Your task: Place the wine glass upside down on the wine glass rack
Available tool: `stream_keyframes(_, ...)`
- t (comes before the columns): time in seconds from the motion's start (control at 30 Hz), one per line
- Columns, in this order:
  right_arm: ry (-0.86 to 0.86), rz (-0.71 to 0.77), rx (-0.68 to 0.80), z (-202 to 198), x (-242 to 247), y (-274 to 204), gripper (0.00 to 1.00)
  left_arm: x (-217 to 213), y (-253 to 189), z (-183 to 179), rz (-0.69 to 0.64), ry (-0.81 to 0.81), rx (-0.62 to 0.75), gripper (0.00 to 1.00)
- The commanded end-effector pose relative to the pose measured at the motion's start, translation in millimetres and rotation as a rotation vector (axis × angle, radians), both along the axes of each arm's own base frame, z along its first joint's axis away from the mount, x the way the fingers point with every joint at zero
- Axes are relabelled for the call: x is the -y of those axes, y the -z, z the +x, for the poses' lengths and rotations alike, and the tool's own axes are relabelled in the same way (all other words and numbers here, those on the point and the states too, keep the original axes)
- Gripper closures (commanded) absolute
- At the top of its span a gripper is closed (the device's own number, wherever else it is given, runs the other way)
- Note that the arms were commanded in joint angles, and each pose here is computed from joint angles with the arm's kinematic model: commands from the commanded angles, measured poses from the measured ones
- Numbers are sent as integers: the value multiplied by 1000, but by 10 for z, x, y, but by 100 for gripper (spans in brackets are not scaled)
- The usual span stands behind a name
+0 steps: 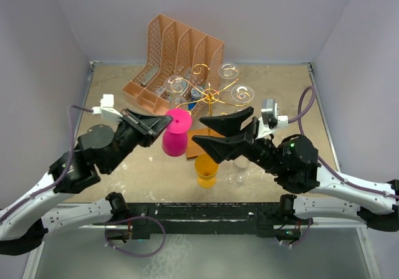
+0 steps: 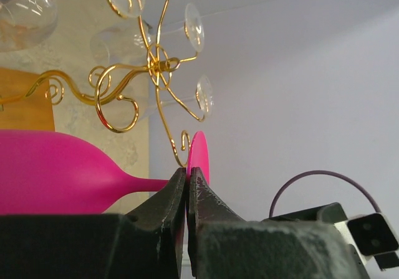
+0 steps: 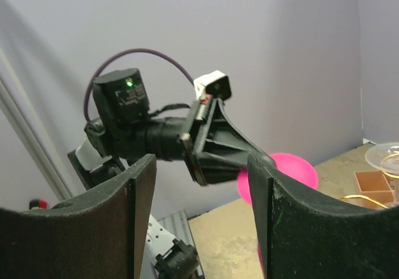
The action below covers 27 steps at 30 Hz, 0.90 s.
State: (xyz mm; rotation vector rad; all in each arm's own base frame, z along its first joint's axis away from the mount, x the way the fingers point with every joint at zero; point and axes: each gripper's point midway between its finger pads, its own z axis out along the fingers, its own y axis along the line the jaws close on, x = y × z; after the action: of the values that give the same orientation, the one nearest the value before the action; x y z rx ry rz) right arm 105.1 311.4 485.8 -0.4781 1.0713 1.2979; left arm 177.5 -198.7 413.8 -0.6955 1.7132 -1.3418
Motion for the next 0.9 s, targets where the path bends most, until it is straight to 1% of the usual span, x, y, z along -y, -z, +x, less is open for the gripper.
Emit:
stream_keyframes(0.0,11,142,-27,-17,246,-285,38,323,-74,18,-63,85,11,100)
stream_keyframes(0.13,5,171,-30,-40,316,-295,37,459,-62,135,-24,74,42,100)
stream_keyframes(0.3,5,184,-31,-64,404,-326,37,494,-82,318,0,0,78,100)
stream_keyframes(0.47,14,217,-37,-86,570,-374,37,578,-13,430,-8,-33,52,100)
stream_keyframes(0.57,19,232,-40,-89,625,-385,37,574,27,489,-56,-70,35,100)
stream_keyframes(0.73,9,210,-43,-88,552,-357,38,488,78,600,-67,-153,34,100)
stream_keyframes(0.87,0,212,-37,-96,516,-362,38,478,49,649,-54,-180,48,100)
